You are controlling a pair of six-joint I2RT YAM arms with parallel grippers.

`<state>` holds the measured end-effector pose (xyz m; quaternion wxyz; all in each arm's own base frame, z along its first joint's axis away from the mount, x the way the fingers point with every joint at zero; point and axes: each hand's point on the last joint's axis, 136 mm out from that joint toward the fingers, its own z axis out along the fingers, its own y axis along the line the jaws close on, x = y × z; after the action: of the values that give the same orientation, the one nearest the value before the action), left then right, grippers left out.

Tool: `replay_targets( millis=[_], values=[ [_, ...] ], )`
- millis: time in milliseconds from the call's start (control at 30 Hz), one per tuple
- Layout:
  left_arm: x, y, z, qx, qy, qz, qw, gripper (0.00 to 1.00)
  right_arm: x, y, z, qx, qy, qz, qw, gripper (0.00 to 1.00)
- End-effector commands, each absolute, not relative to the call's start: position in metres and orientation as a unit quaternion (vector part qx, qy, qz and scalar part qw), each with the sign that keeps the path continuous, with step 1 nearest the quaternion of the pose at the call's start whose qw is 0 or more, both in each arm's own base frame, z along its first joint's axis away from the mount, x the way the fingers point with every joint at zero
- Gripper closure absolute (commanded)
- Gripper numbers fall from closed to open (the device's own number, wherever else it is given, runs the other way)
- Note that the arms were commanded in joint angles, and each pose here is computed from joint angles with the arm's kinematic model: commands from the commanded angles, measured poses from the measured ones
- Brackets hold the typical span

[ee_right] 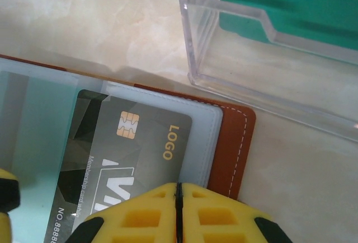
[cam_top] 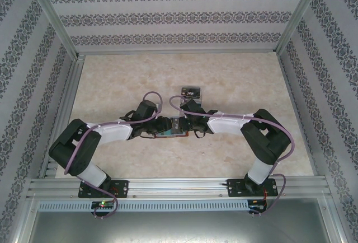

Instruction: Take the credit cards out of the card holder

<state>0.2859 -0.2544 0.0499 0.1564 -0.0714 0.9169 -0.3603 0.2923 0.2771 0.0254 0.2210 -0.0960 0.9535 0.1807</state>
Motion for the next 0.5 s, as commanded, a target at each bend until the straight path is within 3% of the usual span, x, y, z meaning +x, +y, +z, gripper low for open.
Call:
replay_targets(
  millis=[0,467],
  values=[
    [0.293,-0.267,0.054,-0.068,0.912,-0.371,0.162,0.68,0.281,0.278,0.011,-0.093,0.959,0.183,0.197,0.89],
    [0.292,-0.266,0.035,-0.086,0.918,-0.360,0.141,0.73,0.281,0.279,0.013,-0.093,0.958,0.185,0.198,0.89]
  ],
)
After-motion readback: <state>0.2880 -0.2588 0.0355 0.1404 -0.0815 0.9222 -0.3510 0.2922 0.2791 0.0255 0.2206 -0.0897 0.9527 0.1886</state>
